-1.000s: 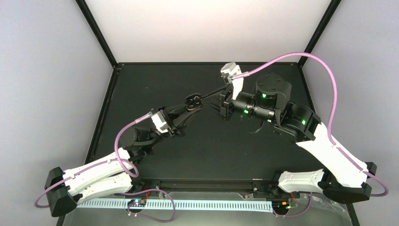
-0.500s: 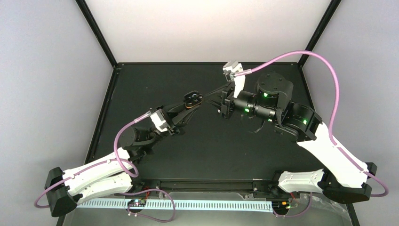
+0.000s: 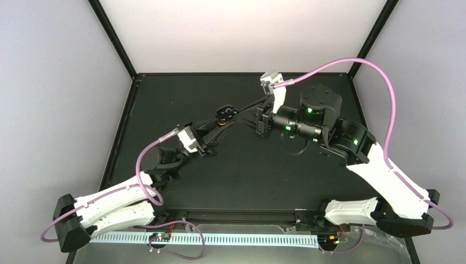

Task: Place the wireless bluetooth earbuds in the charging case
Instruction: Place the earbud in the charging case.

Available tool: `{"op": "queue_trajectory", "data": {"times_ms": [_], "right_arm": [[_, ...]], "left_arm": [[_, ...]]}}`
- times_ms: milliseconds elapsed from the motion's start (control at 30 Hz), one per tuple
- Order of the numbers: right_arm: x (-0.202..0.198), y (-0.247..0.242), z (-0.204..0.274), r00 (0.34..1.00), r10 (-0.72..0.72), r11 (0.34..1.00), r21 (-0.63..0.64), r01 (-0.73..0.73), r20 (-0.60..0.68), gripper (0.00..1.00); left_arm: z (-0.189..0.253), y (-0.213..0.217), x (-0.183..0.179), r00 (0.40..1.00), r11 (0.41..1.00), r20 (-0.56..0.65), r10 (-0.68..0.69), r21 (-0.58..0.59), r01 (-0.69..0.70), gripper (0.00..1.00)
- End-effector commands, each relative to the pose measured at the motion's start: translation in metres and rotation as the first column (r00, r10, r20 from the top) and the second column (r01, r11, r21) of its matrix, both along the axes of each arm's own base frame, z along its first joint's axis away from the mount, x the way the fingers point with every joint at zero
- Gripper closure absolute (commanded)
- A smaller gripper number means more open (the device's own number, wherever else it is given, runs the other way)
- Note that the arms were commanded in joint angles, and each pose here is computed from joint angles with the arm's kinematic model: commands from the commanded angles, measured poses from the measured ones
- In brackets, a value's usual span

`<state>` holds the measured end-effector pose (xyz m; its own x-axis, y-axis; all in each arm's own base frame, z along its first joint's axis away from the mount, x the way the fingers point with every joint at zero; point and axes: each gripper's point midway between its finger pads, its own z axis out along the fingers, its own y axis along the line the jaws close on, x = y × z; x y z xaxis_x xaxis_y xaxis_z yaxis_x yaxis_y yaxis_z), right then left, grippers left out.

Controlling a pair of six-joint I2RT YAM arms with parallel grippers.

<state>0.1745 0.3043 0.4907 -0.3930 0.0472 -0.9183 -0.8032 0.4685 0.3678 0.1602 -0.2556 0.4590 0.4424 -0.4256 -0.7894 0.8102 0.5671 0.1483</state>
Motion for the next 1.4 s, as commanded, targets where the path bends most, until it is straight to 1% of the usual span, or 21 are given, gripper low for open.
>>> {"op": "queue_trajectory", "data": {"times_ms": [0,67,167,267,467,667,900,967,1000,1100,1133,1233,1367], "right_arm": [[-0.011,-0.005,0.012,0.999,0.031,0.999,0.022,-0.032,0.018,0.71],[-0.008,-0.010,0.012,0.999,0.005,1.000,0.006,-0.005,0.033,0.66],[-0.004,-0.013,0.010,0.998,-0.022,0.999,-0.033,0.024,0.051,0.63],[0.001,-0.010,0.005,0.998,-0.028,0.997,-0.076,0.032,0.052,0.63],[0.001,-0.004,-0.003,0.999,-0.010,0.994,-0.104,0.014,0.031,0.61],[0.001,0.002,-0.008,1.000,0.009,0.992,-0.123,-0.008,0.008,0.63],[0.002,0.004,-0.011,1.000,0.005,0.991,-0.131,-0.007,-0.012,0.75],[0.003,0.004,-0.011,1.000,-0.002,0.991,-0.132,0.000,-0.013,0.75],[0.004,0.003,-0.011,1.000,-0.006,0.991,-0.133,0.004,-0.012,0.73],[0.006,0.000,-0.010,1.000,-0.025,0.991,-0.132,0.024,-0.011,0.64],[0.006,-0.001,-0.010,0.999,-0.031,0.991,-0.130,0.029,-0.010,0.63],[0.007,-0.003,-0.009,0.999,-0.040,0.991,-0.125,0.039,-0.006,0.63],[0.006,-0.001,-0.011,0.999,-0.032,0.991,-0.131,0.030,-0.012,0.72]], "left_arm": [[0.009,-0.003,-0.003,1.000,1.000,0.011,-0.014,0.005,0.013,0.98],[0.009,-0.003,-0.004,1.000,1.000,0.009,-0.026,0.004,0.026,0.98],[0.008,-0.004,-0.009,0.999,0.999,0.015,-0.051,0.005,0.051,0.98],[0.009,-0.004,-0.013,0.997,0.997,0.023,-0.071,0.007,0.071,0.98],[0.010,-0.003,-0.015,0.997,0.997,0.029,-0.077,0.008,0.077,0.98],[0.010,-0.003,-0.014,0.997,0.998,0.034,-0.065,0.009,0.065,0.98],[0.007,-0.002,-0.009,0.999,0.999,0.025,-0.034,0.018,0.034,0.98],[0.007,-0.002,-0.008,0.999,0.999,0.023,-0.026,0.020,0.026,0.99],[0.007,-0.002,-0.007,0.999,1.000,0.022,-0.024,0.021,0.023,0.98],[0.005,-0.003,-0.006,1.000,0.999,0.016,-0.019,0.026,0.019,0.98],[0.004,-0.003,-0.006,1.000,0.999,0.015,-0.020,0.027,0.019,0.98],[0.004,-0.004,-0.005,1.000,0.999,0.013,-0.022,0.029,0.022,0.98],[0.003,-0.004,-0.005,1.000,0.999,0.009,-0.025,0.028,0.025,0.99]]}}
